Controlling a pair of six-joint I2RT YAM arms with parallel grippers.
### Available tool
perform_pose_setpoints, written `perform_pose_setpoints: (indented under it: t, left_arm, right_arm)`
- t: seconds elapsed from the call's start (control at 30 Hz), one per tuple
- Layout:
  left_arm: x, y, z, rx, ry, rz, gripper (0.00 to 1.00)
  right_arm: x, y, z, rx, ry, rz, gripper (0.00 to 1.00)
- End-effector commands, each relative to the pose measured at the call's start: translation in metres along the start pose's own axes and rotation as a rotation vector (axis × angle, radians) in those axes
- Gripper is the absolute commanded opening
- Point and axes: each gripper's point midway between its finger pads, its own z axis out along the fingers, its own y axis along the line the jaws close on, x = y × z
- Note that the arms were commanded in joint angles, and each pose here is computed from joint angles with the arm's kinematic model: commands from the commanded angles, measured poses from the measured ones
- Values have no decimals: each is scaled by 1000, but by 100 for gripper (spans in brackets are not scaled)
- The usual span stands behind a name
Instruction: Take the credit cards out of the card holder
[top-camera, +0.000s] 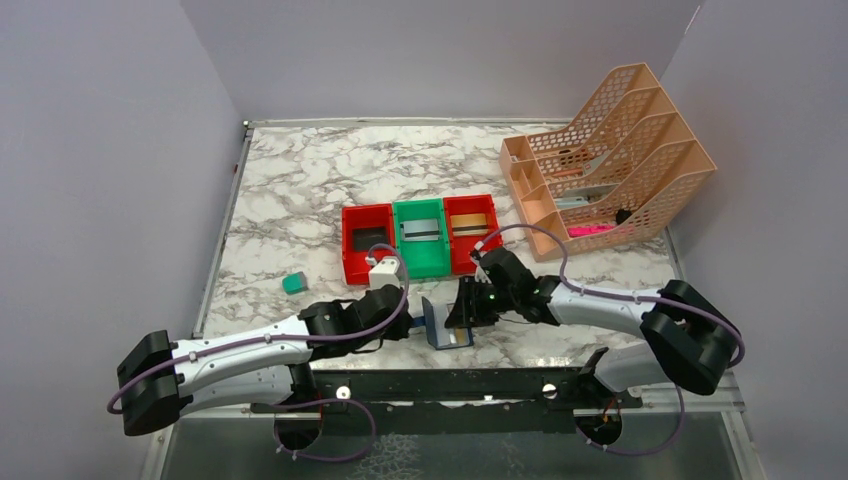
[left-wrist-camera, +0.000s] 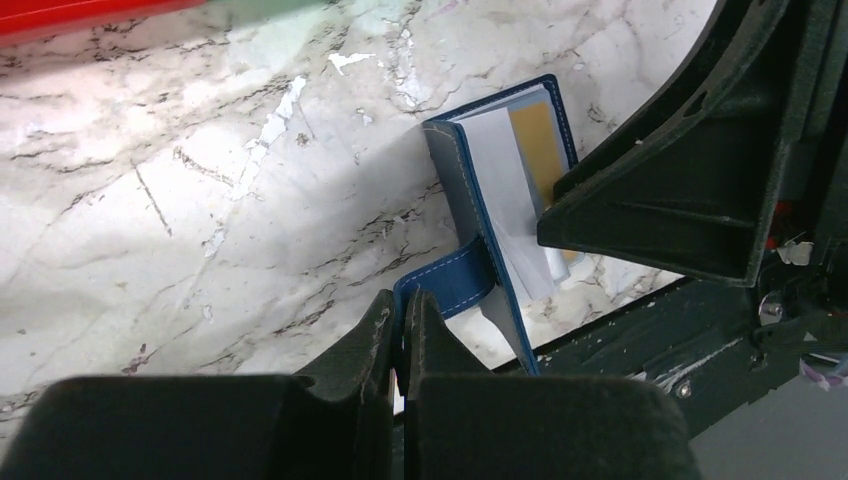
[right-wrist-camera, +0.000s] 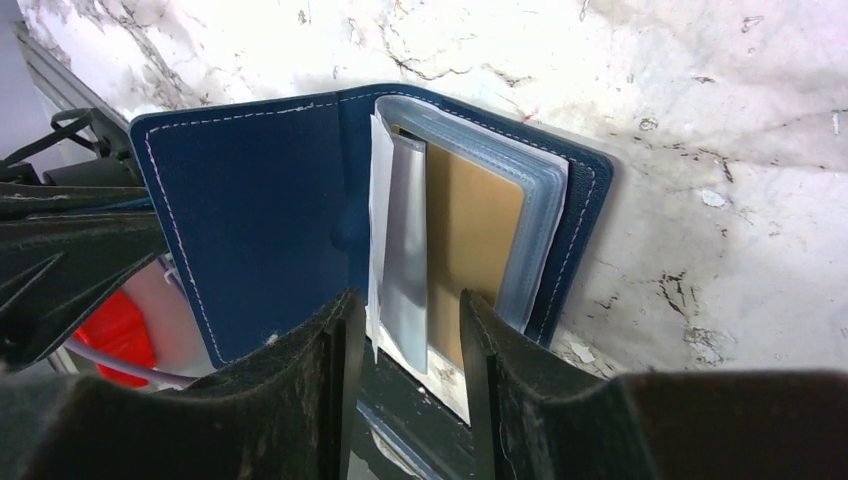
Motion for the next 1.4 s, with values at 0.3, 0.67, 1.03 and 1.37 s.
perform_pose_setpoints:
  t: [0.3, 0.67, 1.03, 1.37]
  left_arm:
    - [18, 34, 8, -150, 27, -38, 0]
    - [26, 46, 11, -190, 37, -43, 0]
    - [33, 43, 19, -181, 67, -22, 0]
    - [37, 36, 26, -139, 69, -34, 0]
  right_arm:
    - [6, 10, 12, -57, 49, 56, 45]
    - [4, 23, 11, -120, 45, 86, 42]
    - [-7, 68, -2, -319, 43, -3, 43]
    - [3, 69, 20, -304, 117, -17, 42]
